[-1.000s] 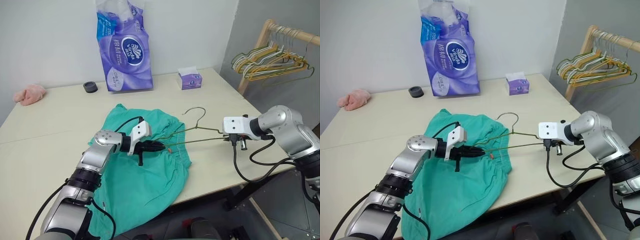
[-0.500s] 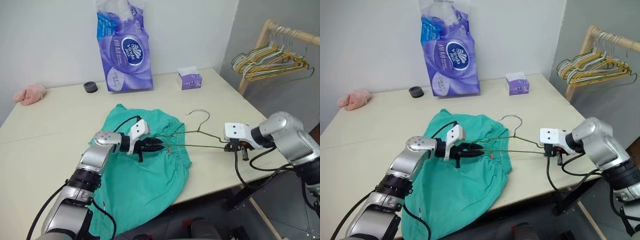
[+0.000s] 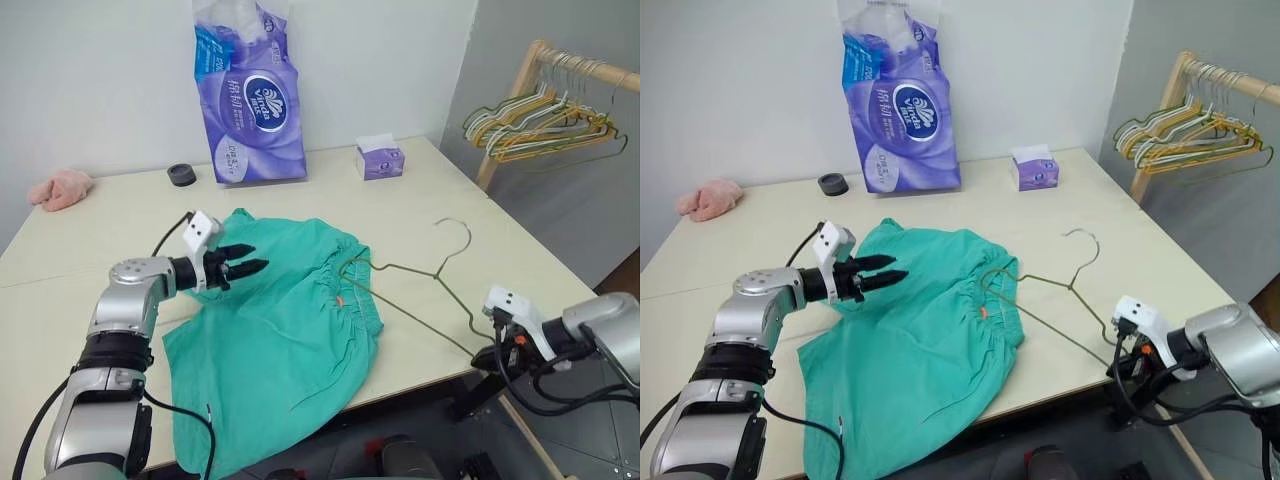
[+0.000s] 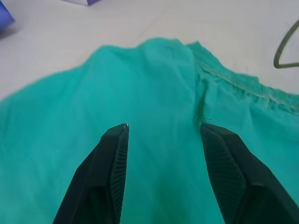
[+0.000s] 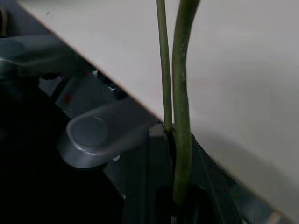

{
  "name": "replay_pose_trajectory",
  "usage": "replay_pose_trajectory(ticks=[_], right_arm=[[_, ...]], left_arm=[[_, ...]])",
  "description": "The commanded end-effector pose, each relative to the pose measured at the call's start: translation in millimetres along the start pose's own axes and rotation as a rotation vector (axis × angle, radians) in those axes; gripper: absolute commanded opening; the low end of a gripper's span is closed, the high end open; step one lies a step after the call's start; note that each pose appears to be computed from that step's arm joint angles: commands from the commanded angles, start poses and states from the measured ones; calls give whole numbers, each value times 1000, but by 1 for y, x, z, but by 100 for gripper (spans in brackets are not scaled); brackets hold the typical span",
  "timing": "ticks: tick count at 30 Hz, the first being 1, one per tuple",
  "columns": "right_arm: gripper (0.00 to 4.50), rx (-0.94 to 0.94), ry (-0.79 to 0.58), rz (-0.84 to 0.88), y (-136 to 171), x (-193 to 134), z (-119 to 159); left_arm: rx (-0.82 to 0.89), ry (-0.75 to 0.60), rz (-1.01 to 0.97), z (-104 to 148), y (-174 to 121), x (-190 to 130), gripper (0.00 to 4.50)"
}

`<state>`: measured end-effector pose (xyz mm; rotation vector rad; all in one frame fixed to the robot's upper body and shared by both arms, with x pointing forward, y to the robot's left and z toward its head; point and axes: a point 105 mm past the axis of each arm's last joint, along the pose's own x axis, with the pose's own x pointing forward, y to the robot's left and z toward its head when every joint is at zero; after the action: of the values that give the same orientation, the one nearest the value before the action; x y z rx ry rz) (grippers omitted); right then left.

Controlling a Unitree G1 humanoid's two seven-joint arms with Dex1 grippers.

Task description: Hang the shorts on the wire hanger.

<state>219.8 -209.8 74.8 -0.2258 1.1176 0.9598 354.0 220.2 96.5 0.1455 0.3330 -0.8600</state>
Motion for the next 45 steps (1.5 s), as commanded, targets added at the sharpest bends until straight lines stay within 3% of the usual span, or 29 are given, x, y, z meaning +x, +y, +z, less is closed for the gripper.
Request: replay_pose_trajectory(ticks=[1,5,14,24,34,41,45], right_arm=[[0,7,29,-3,7,-4,-5],[0,9,79,14,10,-4,-11],[0,20,36,3,-2,-14,-1],[0,87,67,-34,-4,-26,-31],[0,100,76,-80,-10,-31,-37],[0,85,68,-73,-15,-22,-25],[0,88,80,-79,-21,-16,-22]], left_arm=[[60,21,-100,5,-19,2,253],[79,76,-185,-8,-39,6,253],[45,121,-302,-34,-74,34,253],[57,93,-491,-30,-118,78,253],[39,38,-603,-20,-160,101,253],[-31,-37,-563,-5,-163,100,253],[-42,-85,-486,7,-149,89,253]])
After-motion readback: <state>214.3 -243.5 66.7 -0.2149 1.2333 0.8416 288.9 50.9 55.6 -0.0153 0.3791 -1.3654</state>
